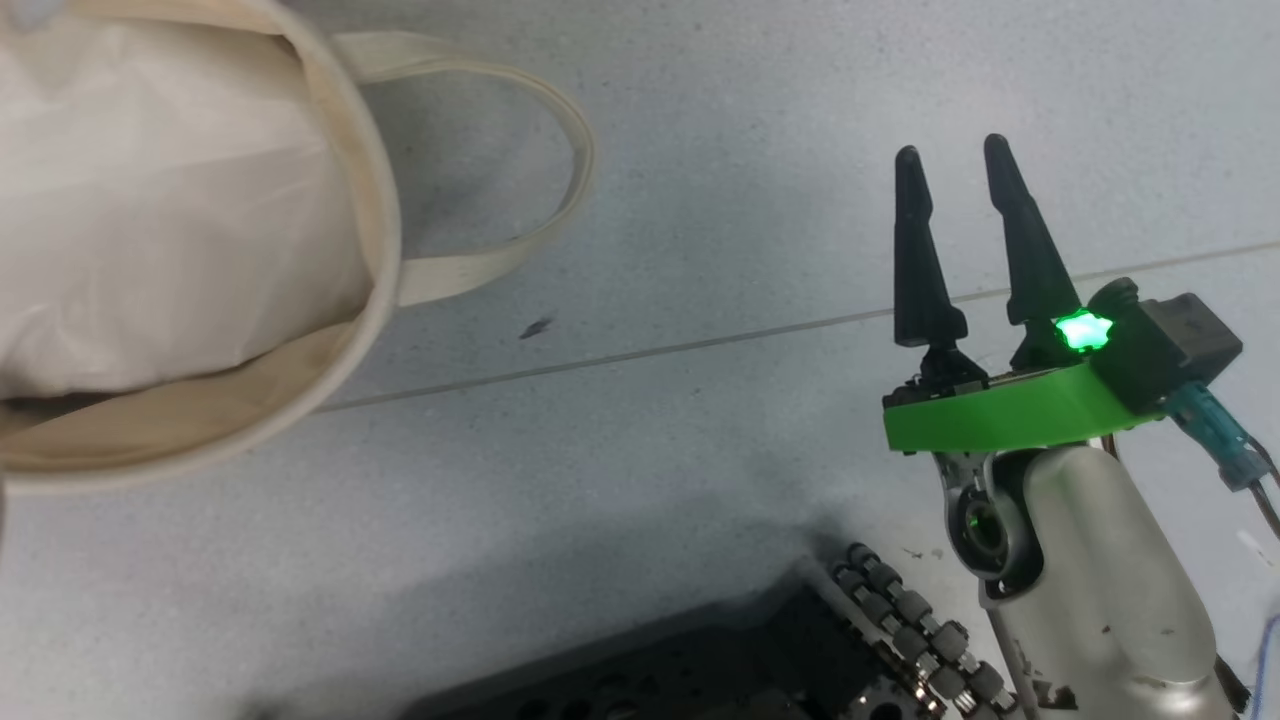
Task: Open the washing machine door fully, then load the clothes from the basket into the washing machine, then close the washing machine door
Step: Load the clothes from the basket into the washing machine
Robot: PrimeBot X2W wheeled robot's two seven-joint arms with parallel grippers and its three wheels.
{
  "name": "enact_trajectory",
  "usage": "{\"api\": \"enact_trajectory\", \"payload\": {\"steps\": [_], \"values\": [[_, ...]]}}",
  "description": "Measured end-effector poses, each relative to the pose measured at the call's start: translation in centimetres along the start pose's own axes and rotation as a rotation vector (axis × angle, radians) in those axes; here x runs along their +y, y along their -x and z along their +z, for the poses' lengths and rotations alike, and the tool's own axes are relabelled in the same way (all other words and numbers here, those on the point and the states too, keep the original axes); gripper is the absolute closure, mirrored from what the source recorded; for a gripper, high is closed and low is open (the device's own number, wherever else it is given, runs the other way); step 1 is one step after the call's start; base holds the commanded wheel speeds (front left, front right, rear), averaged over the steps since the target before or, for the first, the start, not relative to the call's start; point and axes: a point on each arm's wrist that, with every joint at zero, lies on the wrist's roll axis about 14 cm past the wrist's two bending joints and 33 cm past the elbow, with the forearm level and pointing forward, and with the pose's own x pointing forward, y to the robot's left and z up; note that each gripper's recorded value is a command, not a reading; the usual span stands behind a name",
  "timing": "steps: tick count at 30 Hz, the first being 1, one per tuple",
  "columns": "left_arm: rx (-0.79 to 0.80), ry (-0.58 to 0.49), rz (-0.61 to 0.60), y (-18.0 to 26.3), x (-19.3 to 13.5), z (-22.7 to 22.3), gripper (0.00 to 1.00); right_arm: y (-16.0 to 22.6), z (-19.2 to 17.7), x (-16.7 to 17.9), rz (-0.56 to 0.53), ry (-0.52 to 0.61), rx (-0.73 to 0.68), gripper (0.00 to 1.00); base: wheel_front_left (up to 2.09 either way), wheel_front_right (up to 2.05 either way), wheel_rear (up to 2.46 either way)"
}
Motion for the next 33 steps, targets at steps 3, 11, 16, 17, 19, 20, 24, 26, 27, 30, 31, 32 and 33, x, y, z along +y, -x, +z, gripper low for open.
{"api": "enact_trajectory", "payload": {"steps": [3, 11, 16, 17, 19, 20, 24, 26, 27, 30, 31, 32, 33], "values": [[-0.023, -0.003, -0.011, 0.9, 0.2, 1.0, 0.0, -0.3, 0.0, 0.3, 0.01, 0.008, -0.002, 0.0, 0.0, 0.0, 0.0], [0.001, 0.016, -0.036, 5.9, 0.0, 1.3, 0.0, -0.3, 2.5, 2.3, 0.057, 0.01, -0.06, 0.0, 0.0, 0.0, 0.0], [0.017, 0.017, -0.067, 9.6, -0.3, 2.5, 0.0, 0.1, 4.2, 3.9, 0.098, 0.026, -0.094, 0.0, 0.0, 0.0, 0.0], [0.028, 0.015, -0.075, 10.6, -0.4, 2.5, 0.0, 0.3, 4.5, 4.3, 0.104, 0.025, -0.1, 0.0, 0.0, 0.0, 0.0], [0.051, 0.015, -0.08, 12.7, -0.4, 2.6, 0.0, 0.9, 5.1, 4.9, 0.115, 0.025, -0.11, 0.0, 0.0, 0.0, 0.0], [0.063, 0.016, -0.091, 13.9, -0.5, 2.6, 0.0, 1.3, 5.4, 5.2, 0.121, 0.024, -0.114, 0.0, 0.0, 0.0, 0.0], [0.118, 0.005, -0.105, 18.6, -0.4, 2.7, 0.0, 2.7, 7.0, 6.5, 0.145, 0.027, -0.144, 0.0, 0.0, 0.0, 0.0], [0.143, -0.005, -0.106, 20.9, -0.1, 2.9, 0.0, 3.6, 7.7, 7.0, 0.155, 0.026, -0.158, 0.0, 0.0, 0.0, 0.0], [0.15, -0.005, -0.098, 22.0, 0.2, 3.2, 0.0, 4.0, 8.0, 7.2, 0.159, 0.025, -0.164, 0.0, 0.0, 0.0, 0.0], [0.156, 0.006, -0.061, 25.1, 1.3, 4.4, 0.0, 5.6, 8.6, 7.9, 0.167, 0.023, -0.174, 0.0, 0.0, 0.0, 0.0], [0.158, 0.015, -0.047, 26.1, 1.8, 4.8, 0.0, 6.1, 8.6, 8.0, 0.17, 0.026, -0.174, 0.0, 0.0, 0.0, 0.0], [0.164, 0.019, -0.031, 27.1, 2.3, 5.1, 0.0, 6.7, 8.7, 8.2, 0.173, 0.027, -0.174, 0.0, 0.0, 0.0, 0.0], [0.168, 0.023, -0.018, 28.2, 2.8, 5.3, 0.0, 7.2, 8.8, 8.5, 0.177, 0.026, -0.177, 0.0, 0.0, 0.0, 0.0]]}}
